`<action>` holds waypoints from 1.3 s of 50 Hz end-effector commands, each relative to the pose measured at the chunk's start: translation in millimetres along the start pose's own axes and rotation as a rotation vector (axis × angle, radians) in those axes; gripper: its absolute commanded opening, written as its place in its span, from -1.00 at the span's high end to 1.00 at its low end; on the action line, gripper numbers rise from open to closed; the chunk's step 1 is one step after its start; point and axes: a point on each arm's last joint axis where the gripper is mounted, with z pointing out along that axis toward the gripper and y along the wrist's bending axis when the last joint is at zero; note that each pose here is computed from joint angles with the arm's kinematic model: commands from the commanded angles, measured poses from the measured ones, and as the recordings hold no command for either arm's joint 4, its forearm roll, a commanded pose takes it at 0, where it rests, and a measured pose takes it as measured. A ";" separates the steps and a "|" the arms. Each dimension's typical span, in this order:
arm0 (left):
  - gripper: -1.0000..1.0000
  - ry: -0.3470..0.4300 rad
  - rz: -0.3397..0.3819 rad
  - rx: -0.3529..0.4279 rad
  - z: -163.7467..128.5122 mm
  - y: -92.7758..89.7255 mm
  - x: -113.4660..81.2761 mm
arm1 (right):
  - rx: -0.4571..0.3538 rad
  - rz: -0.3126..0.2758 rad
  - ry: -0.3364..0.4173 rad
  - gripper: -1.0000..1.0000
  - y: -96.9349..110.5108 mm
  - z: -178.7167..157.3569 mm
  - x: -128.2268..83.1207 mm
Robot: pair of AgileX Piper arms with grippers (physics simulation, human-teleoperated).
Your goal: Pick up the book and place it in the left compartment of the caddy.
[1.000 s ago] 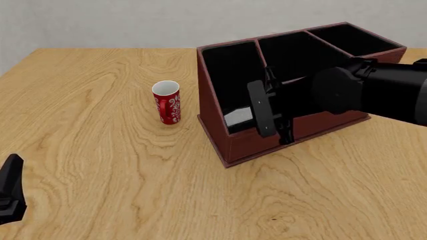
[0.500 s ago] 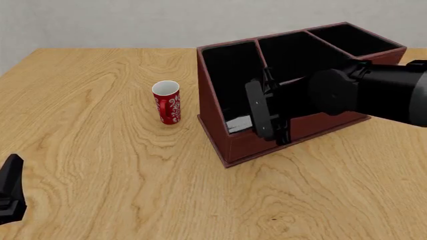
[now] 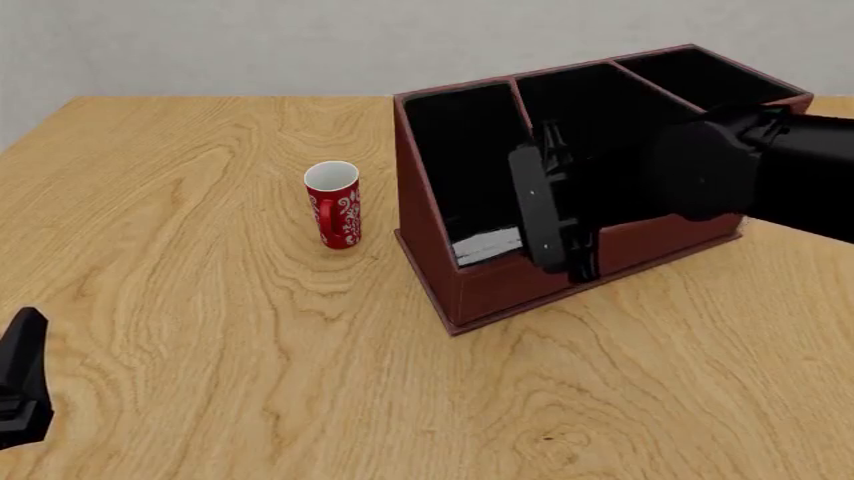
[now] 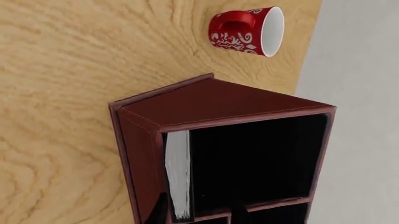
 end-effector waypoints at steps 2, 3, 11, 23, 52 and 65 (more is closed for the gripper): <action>-1.00 -0.006 -0.006 0.016 0.0 -0.9 -0.6 | 0.030 0.004 0.005 -1.00 3.8 -28.4 4.1; -1.00 -0.006 -0.006 0.016 0.0 -0.9 -0.6 | 0.030 0.004 0.005 -1.00 3.8 -28.4 4.1; -1.00 -0.020 -0.008 0.031 0.0 -1.7 -1.8 | 0.052 0.029 -0.013 -1.00 14.8 -51.1 -0.1; -1.00 -0.041 -0.007 0.075 -0.5 -4.0 -8.0 | 0.123 0.071 -0.038 -1.00 30.1 -94.3 -1.4; -1.00 -0.055 0.013 0.164 -1.7 -8.4 -15.3 | 0.306 0.304 -0.068 -1.00 51.4 -178.2 9.5; -1.00 -0.064 0.036 0.224 -2.5 -11.6 -16.9 | 0.375 0.431 -0.069 -1.00 65.4 -192.0 16.7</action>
